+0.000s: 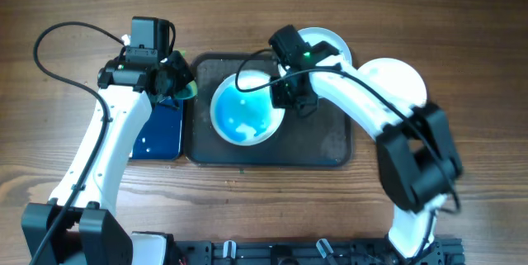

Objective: Clean dirty plates on tray and stack at the side
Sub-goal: 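Lift the plate with the right gripper and stack it on the first plate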

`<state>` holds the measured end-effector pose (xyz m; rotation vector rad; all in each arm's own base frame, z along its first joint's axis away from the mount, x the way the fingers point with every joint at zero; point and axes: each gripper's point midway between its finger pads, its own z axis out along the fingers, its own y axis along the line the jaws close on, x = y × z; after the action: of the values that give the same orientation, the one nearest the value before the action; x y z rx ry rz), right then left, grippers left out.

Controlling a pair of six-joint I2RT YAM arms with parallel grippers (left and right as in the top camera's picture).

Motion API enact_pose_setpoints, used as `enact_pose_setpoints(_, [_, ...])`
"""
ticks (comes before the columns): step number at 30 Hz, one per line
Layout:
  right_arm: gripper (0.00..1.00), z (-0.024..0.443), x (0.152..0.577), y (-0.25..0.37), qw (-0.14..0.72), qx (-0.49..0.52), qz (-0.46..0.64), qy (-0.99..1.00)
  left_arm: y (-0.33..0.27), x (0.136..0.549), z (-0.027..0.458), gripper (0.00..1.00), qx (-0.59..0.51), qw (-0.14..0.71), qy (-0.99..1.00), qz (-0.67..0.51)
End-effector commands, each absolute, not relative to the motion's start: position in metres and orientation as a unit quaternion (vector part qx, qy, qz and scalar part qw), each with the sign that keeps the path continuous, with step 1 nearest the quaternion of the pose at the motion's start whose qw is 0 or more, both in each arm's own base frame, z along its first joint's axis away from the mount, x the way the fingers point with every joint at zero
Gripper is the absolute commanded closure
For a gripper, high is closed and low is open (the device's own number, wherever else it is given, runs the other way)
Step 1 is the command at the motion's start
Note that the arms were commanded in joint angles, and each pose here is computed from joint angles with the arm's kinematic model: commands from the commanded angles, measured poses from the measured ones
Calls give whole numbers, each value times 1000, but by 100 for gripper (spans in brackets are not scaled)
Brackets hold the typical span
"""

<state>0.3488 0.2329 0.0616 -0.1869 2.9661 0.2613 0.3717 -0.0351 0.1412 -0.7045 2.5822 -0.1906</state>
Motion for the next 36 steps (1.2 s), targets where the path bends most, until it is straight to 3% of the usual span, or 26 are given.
enact_pose_setpoints(1, [96,126,361,208,205,-75,-12,976,-44,374,145,96,-256,222,936,-98])
enact_pose_setpoints(6, [96,199,345,185,321,-87,-124,935,-51,373,138,96,-253,206,939,-111])
enact_pose_setpoints(16, [96,242,321,170,395,-113,-281,867,-51,374,135,96,-253,203,939,-110])
enact_pose_setpoints(25, [96,325,294,197,558,-122,-406,713,-51,374,135,96,-253,203,939,-110])
enact_pose_setpoints(32, [96,315,288,218,549,-156,-373,731,-51,374,134,96,-253,202,940,-109])
enact_pose_setpoints(36, [96,268,293,227,479,-168,-273,817,-51,373,134,96,-254,200,940,-109])
